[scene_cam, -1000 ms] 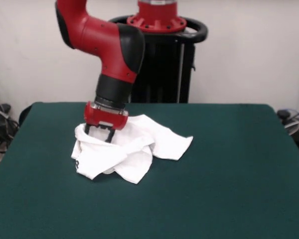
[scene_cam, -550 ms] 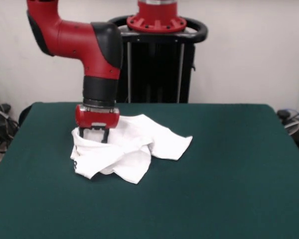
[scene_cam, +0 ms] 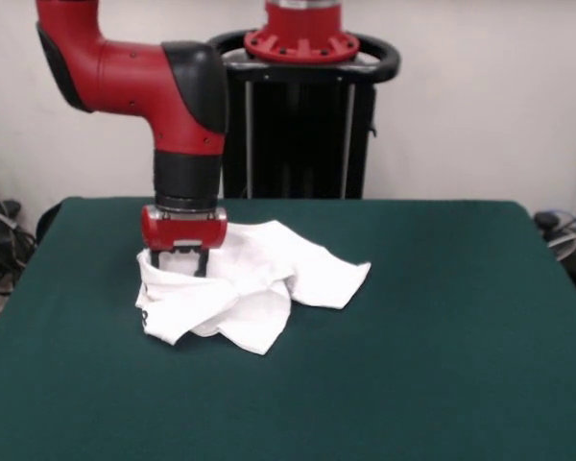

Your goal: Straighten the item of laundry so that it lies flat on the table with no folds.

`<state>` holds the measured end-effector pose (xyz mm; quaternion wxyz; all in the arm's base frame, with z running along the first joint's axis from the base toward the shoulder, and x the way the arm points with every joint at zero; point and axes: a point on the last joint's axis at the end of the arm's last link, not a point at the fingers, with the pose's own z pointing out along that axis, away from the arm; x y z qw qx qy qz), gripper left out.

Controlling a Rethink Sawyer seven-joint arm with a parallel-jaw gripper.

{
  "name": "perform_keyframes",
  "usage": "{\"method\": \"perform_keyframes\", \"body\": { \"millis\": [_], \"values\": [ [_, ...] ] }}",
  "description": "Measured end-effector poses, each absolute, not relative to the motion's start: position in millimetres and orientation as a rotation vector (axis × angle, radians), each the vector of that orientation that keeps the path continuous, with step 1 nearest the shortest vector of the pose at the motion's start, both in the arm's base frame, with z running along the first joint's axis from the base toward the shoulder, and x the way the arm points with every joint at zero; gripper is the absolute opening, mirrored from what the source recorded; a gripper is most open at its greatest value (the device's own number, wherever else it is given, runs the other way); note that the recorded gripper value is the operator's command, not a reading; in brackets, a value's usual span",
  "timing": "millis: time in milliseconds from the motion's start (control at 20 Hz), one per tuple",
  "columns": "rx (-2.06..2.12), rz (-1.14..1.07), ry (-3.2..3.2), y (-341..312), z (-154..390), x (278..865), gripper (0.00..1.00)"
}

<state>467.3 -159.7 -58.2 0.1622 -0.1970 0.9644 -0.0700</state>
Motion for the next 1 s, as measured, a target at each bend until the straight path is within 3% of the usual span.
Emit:
{"method": "perform_keyframes", "body": {
  "millis": [1000],
  "values": [
    [-0.57,-0.191,2.777,-158.2,-56.6,471.5,1.0]
  ]
}}
